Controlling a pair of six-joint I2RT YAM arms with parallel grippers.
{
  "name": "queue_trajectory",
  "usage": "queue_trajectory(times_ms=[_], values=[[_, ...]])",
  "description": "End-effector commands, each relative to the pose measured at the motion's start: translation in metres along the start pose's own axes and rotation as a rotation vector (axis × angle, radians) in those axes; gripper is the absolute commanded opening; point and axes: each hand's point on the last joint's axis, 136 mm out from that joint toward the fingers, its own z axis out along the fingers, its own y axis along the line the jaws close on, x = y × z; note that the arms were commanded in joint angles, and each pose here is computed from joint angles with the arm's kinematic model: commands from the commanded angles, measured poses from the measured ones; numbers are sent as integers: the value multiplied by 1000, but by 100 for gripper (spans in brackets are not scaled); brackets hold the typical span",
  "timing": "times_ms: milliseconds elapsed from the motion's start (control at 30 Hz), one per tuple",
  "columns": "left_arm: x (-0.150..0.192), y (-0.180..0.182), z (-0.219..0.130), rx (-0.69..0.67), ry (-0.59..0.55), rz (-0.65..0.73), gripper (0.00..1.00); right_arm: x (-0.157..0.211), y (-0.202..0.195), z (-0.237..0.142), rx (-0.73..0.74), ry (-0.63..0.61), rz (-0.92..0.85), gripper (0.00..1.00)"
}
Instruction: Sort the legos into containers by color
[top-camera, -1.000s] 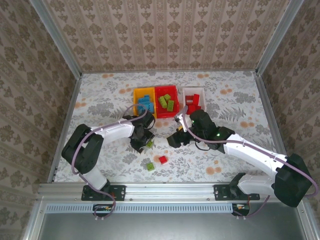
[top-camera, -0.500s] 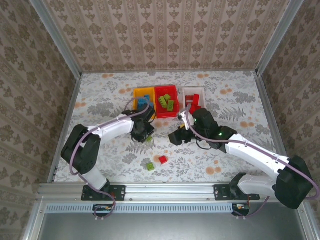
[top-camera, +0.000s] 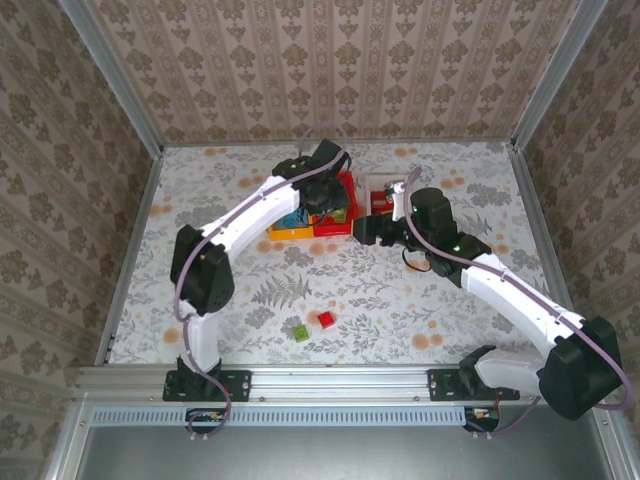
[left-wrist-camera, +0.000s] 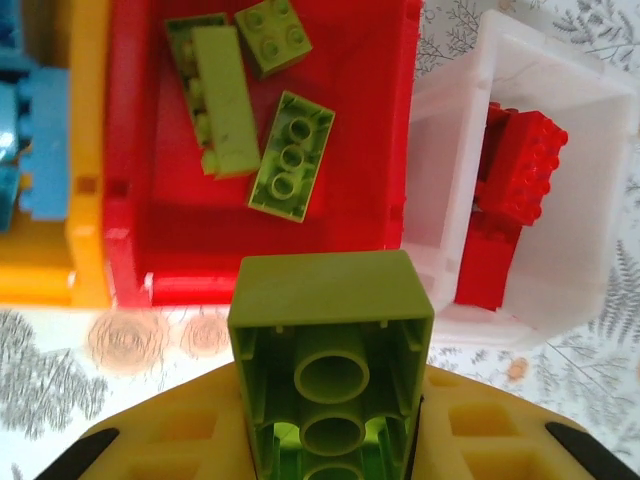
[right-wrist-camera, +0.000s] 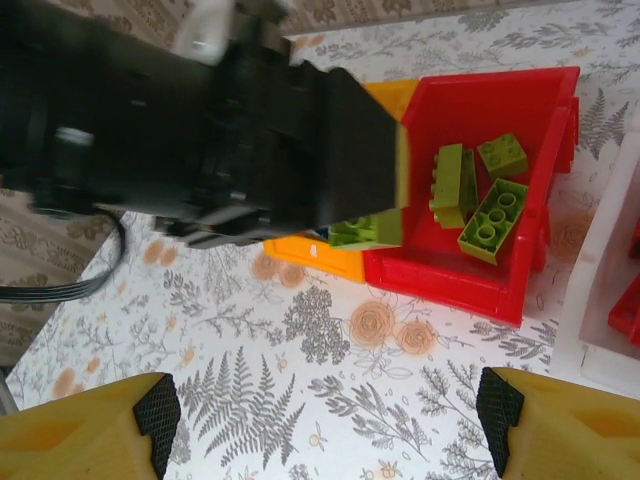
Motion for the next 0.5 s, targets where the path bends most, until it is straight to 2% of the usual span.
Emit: queue_trajectory(times_ms=[0, 267, 400, 467], values=[[-2, 16, 16, -95, 52, 116, 21, -15, 2, -2, 2, -39, 21, 81], [-17, 8, 60, -80, 84, 160, 22, -5, -4, -8, 17, -31, 40, 81], [-14, 18, 75, -111, 119, 148, 27, 0, -9, -10, 29, -24, 49, 81], [-13, 22, 73, -130, 121, 143, 35, 2, -10, -11, 35, -20, 50, 82]])
